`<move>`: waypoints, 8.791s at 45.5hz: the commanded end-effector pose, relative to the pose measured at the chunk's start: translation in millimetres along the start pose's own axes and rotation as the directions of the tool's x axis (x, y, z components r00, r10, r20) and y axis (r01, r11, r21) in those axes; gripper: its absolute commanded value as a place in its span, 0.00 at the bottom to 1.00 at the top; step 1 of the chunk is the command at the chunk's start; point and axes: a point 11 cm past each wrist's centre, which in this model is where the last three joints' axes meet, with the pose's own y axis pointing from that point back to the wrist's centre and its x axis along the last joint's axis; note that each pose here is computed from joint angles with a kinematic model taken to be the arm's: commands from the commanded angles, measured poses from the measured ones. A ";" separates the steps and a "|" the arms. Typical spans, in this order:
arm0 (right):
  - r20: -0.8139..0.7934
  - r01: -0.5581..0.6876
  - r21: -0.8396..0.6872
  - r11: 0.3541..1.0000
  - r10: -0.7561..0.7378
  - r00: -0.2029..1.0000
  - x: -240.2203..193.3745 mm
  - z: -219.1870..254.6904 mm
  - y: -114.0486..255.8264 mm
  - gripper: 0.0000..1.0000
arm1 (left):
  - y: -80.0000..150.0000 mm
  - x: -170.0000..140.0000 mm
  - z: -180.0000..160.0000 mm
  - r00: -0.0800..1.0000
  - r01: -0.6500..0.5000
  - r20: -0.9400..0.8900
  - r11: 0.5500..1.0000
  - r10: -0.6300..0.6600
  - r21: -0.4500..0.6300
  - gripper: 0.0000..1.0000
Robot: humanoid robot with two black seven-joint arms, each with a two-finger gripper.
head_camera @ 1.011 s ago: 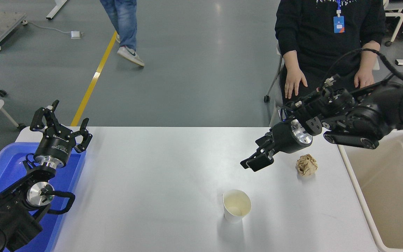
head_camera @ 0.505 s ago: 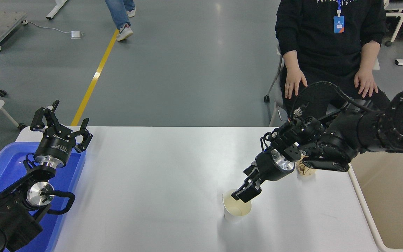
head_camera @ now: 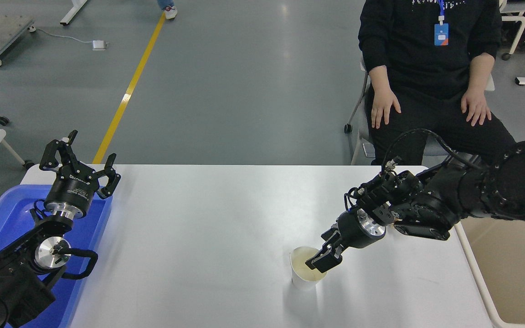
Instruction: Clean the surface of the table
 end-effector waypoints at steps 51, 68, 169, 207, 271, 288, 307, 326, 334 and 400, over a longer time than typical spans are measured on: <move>0.090 -0.234 -0.137 0.963 0.247 0.965 40.3 46.7 72.5 0.00 | 0.0 -0.1 -0.2 1.000 0.000 0.000 1.000 0.000 0.000 1.00; 0.277 -0.547 -0.234 0.804 0.594 0.755 93.1 78.9 188.5 0.00 | 0.0 -0.1 -0.2 1.000 0.000 0.000 1.000 0.000 0.000 1.00; 0.181 0.377 -0.919 0.113 0.972 0.150 -308.6 165.1 205.9 0.00 | 0.0 0.3 0.5 1.000 0.000 0.001 1.000 0.000 0.000 1.00; 0.250 0.386 -0.905 0.177 0.957 0.147 -315.9 141.0 140.8 0.00 | 0.0 -0.1 -0.2 1.000 0.000 0.000 1.000 0.000 0.000 1.00; -0.072 0.120 -0.993 -0.021 0.894 -0.443 -151.3 215.9 292.0 0.98 | 0.0 -0.1 -0.2 1.000 0.000 0.000 1.000 0.000 0.000 1.00; 0.197 -0.274 -0.961 -0.024 0.634 -0.747 -5.7 192.3 339.9 0.99 | -0.1 -0.1 0.1 1.000 0.000 -0.001 1.000 0.000 -0.001 1.00; 0.370 -0.496 -0.857 -0.140 0.503 -0.781 -6.5 178.3 300.3 0.99 | 0.2 0.7 0.5 1.000 -0.002 0.002 1.000 0.002 0.000 1.00; 0.391 -0.444 -0.894 -0.061 0.378 -0.839 -53.6 159.7 188.3 0.99 | 0.0 0.3 0.5 1.000 0.000 0.001 1.000 0.000 0.000 1.00; 0.377 -0.406 -0.914 -0.015 0.344 -0.860 -77.3 146.7 147.3 0.99 | 0.0 -0.1 -0.2 1.000 0.000 0.000 1.000 0.000 0.000 1.00; 0.380 -0.395 -0.783 0.480 0.873 0.307 -95.2 175.1 181.7 0.99 | 0.0 -0.1 -0.2 1.000 0.000 0.000 1.000 0.000 0.000 1.00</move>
